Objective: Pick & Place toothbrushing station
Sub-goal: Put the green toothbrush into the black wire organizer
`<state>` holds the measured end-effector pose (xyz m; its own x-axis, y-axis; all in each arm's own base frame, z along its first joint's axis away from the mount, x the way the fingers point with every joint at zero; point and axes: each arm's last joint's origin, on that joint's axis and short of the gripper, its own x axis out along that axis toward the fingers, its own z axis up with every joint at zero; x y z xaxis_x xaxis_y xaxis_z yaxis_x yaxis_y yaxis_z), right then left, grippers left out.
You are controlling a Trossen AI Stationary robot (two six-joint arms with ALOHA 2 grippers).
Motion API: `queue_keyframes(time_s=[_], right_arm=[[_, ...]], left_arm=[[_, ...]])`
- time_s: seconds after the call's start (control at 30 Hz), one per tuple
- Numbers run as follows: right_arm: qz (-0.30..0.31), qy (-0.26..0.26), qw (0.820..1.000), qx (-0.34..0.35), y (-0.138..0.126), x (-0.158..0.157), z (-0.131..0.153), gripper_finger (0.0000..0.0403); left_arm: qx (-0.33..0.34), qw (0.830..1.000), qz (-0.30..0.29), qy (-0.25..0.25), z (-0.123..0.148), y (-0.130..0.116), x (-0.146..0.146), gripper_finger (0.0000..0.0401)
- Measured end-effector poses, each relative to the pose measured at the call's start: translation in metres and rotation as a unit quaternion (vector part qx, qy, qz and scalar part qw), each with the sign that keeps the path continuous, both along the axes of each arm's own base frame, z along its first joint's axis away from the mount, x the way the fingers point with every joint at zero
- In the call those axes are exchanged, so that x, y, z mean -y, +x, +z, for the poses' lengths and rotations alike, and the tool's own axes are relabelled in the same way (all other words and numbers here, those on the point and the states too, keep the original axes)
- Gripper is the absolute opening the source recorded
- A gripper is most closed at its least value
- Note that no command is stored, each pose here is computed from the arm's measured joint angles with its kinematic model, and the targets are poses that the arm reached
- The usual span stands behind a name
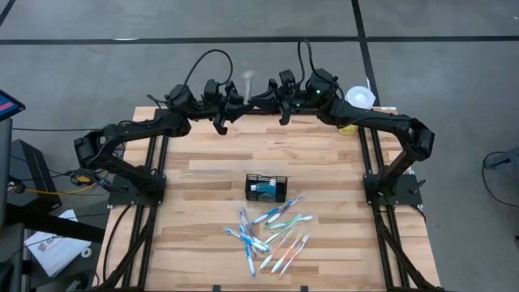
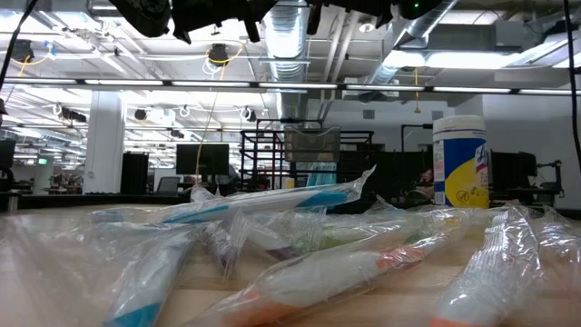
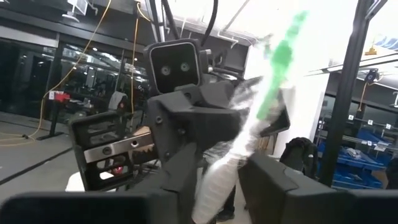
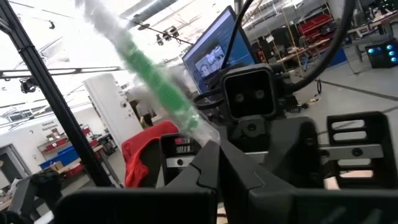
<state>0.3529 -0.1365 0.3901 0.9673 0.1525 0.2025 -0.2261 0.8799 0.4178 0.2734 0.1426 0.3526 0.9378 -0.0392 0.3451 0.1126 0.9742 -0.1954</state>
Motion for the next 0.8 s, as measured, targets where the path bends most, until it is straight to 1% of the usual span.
queue_keyframes(time_s=[0.1, 0.23, 0.37, 0.43, 0.5, 0.63, 0.73, 0.8], right_arm=[[0.001, 0.004, 1.0, 0.001, 0.0, 0.0, 0.0, 0.0], [0.008, 0.029, 1.0, 0.004, 0.0, 0.0, 0.001, 0.0], [0.027, 0.029, 0.999, 0.002, -0.001, -0.001, 0.002, 0.0008], [0.034, 0.028, 0.999, 0.004, -0.006, 0.001, 0.005, 0.0022], [0.041, 0.015, 0.999, 0.02, -0.015, 0.001, 0.015, 0.004], [0.061, -0.007, 0.998, 0.034, -0.034, 0.002, 0.032, 0.0069], [0.076, -0.025, 0.996, 0.042, -0.05, 0.004, 0.044, 0.0079], [0.085, -0.033, 0.995, 0.043, -0.062, 0.003, 0.052, 0.0081]], left_arm=[[0.0, 1.0, 0.0, 0.0, 0.0, 0.0, 0.0, 0.0036], [-0.004, 1.0, 0.002, -0.003, 0.0, 0.0, 0.0, 0.0036], [-0.018, 1.0, 0.0, -0.013, -0.002, 0.001, 0.0, 0.0036], [-0.044, 0.998, -0.002, -0.033, -0.008, 0.003, 0.0, 0.0036], [-0.086, 0.995, -0.002, -0.058, -0.017, 0.006, 0.0, 0.0036], [-0.144, 0.986, -0.003, -0.08, -0.03, 0.01, 0.003, 0.0036], [-0.186, 0.977, -0.012, -0.101, -0.038, 0.009, 0.002, 0.0036], [-0.225, 0.967, -0.023, -0.117, -0.044, 0.004, 0.0, 0.0036]])
